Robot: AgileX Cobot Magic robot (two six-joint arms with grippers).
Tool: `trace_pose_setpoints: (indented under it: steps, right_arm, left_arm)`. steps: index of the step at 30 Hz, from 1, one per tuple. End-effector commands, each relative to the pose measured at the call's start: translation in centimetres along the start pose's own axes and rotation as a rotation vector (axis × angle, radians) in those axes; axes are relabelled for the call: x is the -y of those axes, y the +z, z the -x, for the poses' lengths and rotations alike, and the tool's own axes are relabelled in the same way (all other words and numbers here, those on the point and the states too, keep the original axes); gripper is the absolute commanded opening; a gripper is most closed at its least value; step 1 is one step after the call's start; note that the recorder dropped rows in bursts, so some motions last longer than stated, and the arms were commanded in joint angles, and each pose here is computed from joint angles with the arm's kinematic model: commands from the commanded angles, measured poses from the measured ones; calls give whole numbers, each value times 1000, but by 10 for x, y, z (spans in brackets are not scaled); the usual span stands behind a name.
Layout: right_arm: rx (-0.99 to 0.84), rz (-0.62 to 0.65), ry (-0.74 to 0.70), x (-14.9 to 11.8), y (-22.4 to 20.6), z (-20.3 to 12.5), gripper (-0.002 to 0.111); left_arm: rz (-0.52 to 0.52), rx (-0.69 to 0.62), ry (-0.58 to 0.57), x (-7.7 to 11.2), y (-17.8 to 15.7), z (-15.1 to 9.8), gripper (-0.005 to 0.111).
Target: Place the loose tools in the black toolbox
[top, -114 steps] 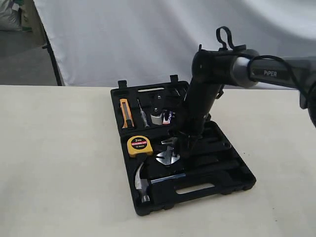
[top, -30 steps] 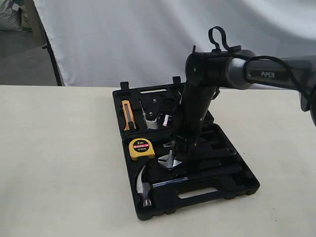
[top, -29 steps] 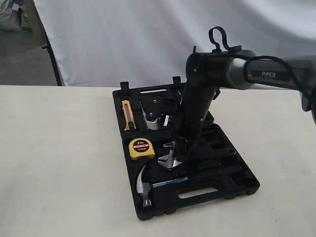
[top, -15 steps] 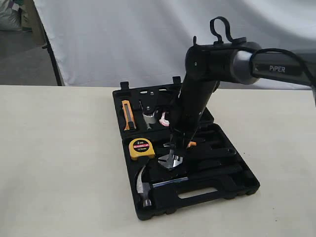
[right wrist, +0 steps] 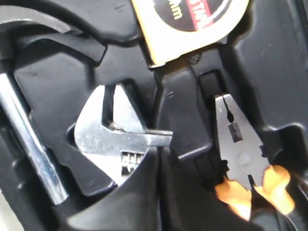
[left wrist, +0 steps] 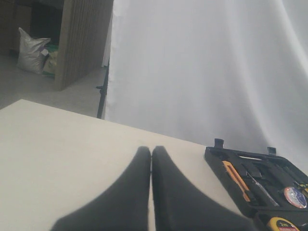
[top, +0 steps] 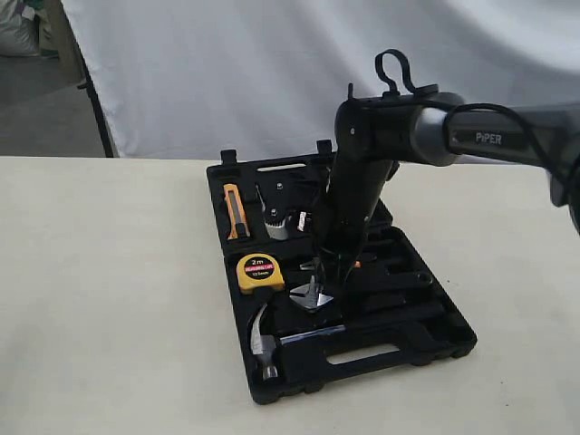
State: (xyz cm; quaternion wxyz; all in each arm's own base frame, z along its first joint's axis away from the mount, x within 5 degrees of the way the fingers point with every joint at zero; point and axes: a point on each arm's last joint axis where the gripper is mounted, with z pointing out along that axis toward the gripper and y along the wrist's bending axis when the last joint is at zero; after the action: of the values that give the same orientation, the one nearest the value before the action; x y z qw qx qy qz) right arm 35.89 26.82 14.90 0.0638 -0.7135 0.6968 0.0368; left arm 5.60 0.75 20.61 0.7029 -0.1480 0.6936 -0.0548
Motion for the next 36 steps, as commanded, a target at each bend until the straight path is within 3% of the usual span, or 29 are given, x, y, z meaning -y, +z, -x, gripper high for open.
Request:
trace_pose_setpoints:
  steps: [1, 9, 16, 22, 29, 36]
  right_arm:
    - [-52, 28, -25, -4, 7, -7, 0]
    - [15, -105, 7, 5, -41, -11, 0]
    - [64, -199, 271, 34, -66, -54, 0]
    - [139, -129, 440, 45, -56, -77, 0]
    - [131, -84, 420, 41, -28, -78, 0]
    - [120, -139, 400, 45, 3, -89, 0]
  left_arm:
    - [21, 20, 0, -1, 0, 2, 1]
    - [21, 20, 0, -1, 0, 2, 1]
    - [21, 20, 0, -1, 0, 2, 1]
    - [21, 20, 0, -1, 0, 2, 1]
    - [21, 20, 0, -1, 0, 2, 1]
    - [21, 20, 0, -1, 0, 2, 1]
